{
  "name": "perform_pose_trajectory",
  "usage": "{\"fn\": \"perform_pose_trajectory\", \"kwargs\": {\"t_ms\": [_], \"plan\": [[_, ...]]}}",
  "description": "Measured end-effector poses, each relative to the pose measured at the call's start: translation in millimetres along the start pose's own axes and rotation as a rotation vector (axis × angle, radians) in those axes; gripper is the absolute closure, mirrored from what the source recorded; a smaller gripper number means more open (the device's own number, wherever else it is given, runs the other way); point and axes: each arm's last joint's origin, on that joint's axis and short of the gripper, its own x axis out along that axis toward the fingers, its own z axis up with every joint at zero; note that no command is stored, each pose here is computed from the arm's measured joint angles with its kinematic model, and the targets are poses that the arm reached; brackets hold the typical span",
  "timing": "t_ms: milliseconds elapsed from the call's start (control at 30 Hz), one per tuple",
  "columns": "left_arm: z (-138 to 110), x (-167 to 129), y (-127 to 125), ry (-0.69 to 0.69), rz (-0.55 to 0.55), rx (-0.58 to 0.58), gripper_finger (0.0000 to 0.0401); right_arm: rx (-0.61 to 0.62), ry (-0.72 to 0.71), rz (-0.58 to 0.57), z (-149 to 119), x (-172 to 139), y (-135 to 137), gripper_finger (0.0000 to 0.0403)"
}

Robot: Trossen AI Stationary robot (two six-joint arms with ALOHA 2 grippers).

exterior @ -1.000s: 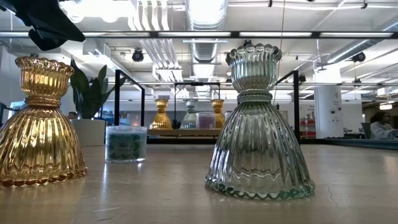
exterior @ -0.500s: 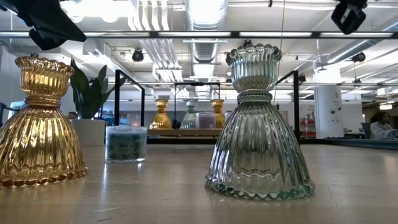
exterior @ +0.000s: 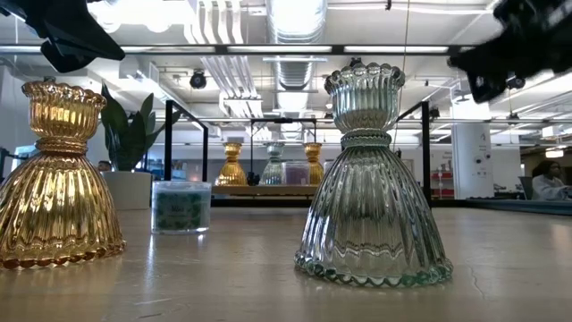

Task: Pick & Place candle stick holders
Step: Put the blue candle on the shelf

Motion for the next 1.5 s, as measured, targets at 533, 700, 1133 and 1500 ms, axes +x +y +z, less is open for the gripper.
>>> {"fn": "perform_pose_trajectory", "kwargs": {"t_ms": [533, 700, 1133, 1500], "plan": [[13, -8, -4, -0.016, -0.026, -0.031, 0.0389, -0.197, -0.109, -0.108, -24, -21, -30, 0.0394], [31, -16, -13, 0.019, -0.064, -0.046, 0.0360, -0.373, -0.040, -0.248, -18, -26, -35, 0.0394], [91, -14, -55, 0.202, -0.052, 0.108, 0.0203, -0.412, -0.058, -0.266, 2, -30, -32, 0.0394], [134, 54, -79, 0.427, -0.053, 0.286, 0.0182, -0.410, -0.057, -0.266, 2, -30, -32, 0.0394]]}}
